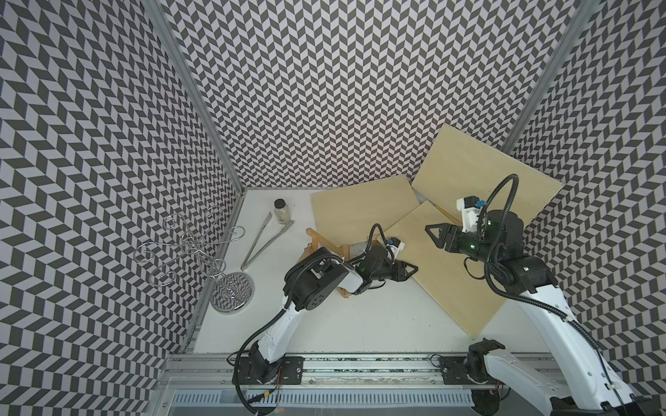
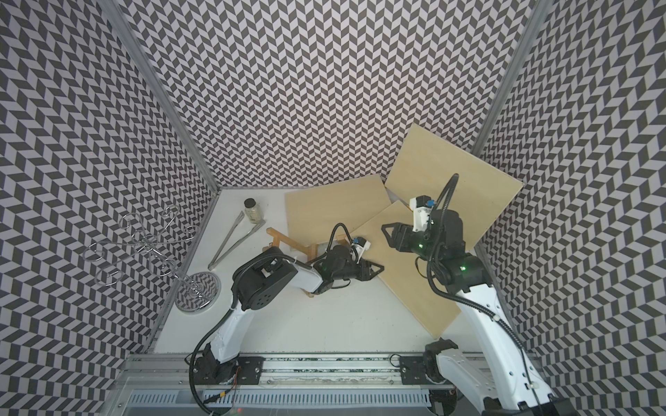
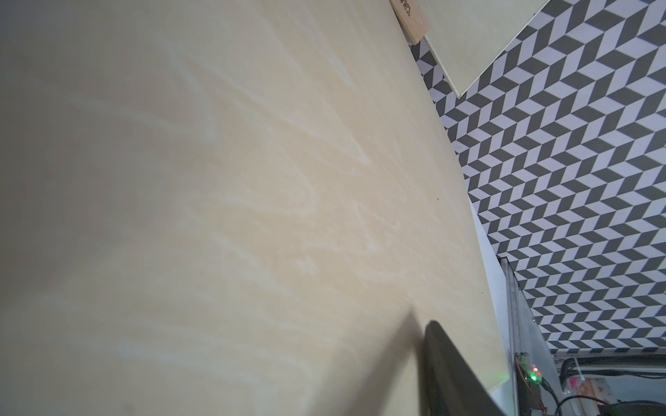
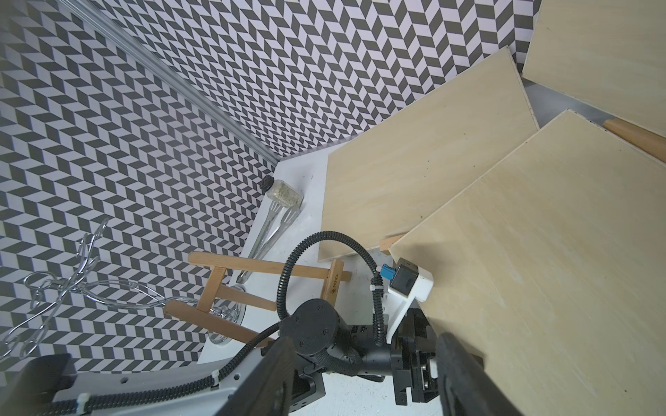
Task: Assemble the easel
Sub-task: Pick up the drawing board from the center of the board.
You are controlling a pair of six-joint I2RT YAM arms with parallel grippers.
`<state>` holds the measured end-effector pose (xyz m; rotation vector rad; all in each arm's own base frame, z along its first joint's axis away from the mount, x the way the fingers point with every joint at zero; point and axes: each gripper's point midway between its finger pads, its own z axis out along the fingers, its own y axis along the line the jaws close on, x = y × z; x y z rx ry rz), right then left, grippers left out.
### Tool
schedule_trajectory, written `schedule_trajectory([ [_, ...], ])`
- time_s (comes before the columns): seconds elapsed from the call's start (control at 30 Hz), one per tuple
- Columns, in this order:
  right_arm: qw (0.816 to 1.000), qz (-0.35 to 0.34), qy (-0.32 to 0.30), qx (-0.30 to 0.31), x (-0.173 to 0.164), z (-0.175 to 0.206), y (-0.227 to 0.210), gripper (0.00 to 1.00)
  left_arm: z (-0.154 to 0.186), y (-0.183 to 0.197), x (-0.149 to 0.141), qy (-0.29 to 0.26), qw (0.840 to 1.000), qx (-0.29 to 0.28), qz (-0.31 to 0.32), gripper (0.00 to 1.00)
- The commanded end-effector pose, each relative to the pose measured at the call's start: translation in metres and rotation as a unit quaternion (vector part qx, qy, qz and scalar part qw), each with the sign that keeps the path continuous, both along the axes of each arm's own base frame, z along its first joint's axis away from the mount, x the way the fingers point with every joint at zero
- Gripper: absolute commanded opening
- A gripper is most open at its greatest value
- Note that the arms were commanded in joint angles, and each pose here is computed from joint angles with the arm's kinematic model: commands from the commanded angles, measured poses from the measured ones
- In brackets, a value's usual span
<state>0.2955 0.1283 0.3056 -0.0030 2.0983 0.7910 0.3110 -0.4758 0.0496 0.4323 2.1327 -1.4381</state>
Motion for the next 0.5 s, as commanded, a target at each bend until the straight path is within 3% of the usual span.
schedule_trajectory([
  [0.0, 1.000, 0.003, -0.022, -0.005, -0.002, 0.006, 0.001, 0.62, 0.000, -0.003, 0.008, -0.022, 1.000, -0.002, 0.009, 0.31],
  [0.07, 1.000, 0.002, -0.020, -0.006, -0.001, 0.005, 0.000, 0.62, 0.006, -0.001, 0.009, -0.024, 1.000, -0.008, 0.012, 0.16],
  [0.2, 1.000, -0.003, -0.018, -0.012, -0.002, 0.002, -0.001, 0.62, 0.017, 0.007, 0.011, -0.028, 0.999, -0.015, 0.018, 0.04],
  [0.27, 1.000, -0.005, -0.017, -0.014, -0.002, 0.001, -0.001, 0.62, 0.023, 0.012, 0.013, -0.033, 0.999, -0.019, 0.025, 0.00],
  [0.47, 1.000, -0.004, -0.025, -0.015, -0.004, 0.005, 0.003, 0.62, 0.049, 0.028, 0.015, -0.079, 0.996, 0.004, 0.045, 0.00],
])
